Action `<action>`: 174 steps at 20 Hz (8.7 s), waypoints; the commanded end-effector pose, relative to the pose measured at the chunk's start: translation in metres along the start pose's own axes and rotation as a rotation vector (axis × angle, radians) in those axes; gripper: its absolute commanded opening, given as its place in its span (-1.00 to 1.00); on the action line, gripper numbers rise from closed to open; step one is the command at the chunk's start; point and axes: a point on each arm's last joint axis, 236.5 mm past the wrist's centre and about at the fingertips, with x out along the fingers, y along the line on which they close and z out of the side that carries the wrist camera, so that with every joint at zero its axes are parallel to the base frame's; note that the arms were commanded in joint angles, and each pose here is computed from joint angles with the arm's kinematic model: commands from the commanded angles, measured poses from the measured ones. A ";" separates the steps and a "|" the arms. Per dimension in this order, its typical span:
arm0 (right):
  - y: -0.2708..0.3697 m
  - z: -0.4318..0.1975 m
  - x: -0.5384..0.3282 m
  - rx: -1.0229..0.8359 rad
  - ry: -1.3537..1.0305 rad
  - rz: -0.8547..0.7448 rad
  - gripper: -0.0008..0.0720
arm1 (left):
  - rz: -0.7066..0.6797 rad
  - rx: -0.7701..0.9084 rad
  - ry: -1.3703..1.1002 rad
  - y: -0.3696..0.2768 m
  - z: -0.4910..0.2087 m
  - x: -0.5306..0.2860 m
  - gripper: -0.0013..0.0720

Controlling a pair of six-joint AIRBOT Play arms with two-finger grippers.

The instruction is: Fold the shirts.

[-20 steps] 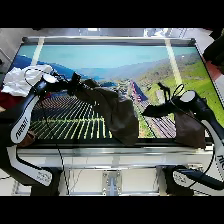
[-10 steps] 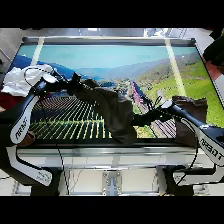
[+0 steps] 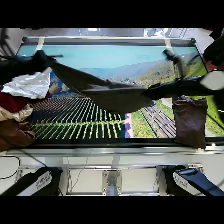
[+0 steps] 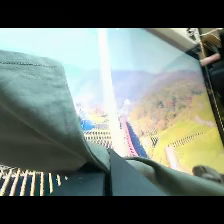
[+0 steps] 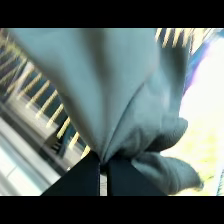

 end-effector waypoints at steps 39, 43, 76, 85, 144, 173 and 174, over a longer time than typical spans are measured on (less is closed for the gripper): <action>-0.241 -0.038 -0.005 0.364 0.154 -0.408 0.07 | 0.570 -0.594 0.148 0.191 -0.226 -0.035 0.93; -0.221 -0.022 0.003 0.364 0.098 -0.314 0.08 | 0.508 -0.719 0.290 0.165 -0.306 -0.041 0.92; -0.181 -0.173 0.179 0.557 0.398 -0.052 -0.24 | 0.404 -0.951 0.304 0.189 -0.338 0.030 -0.94; -0.196 -0.156 0.220 0.574 0.322 -0.053 -0.23 | 0.404 -0.951 0.304 0.190 -0.338 0.030 -0.94; -0.266 0.049 -0.020 0.332 -0.129 -0.398 0.33 | 0.459 -0.121 -0.074 0.212 0.013 -0.039 0.93; -0.173 -0.076 -0.055 0.482 -0.178 -0.336 0.26 | 0.304 -0.976 0.288 0.207 -0.332 -0.053 0.23; -0.172 -0.074 -0.056 0.476 -0.184 -0.338 0.26 | 0.333 -0.987 0.303 0.209 -0.337 -0.056 0.23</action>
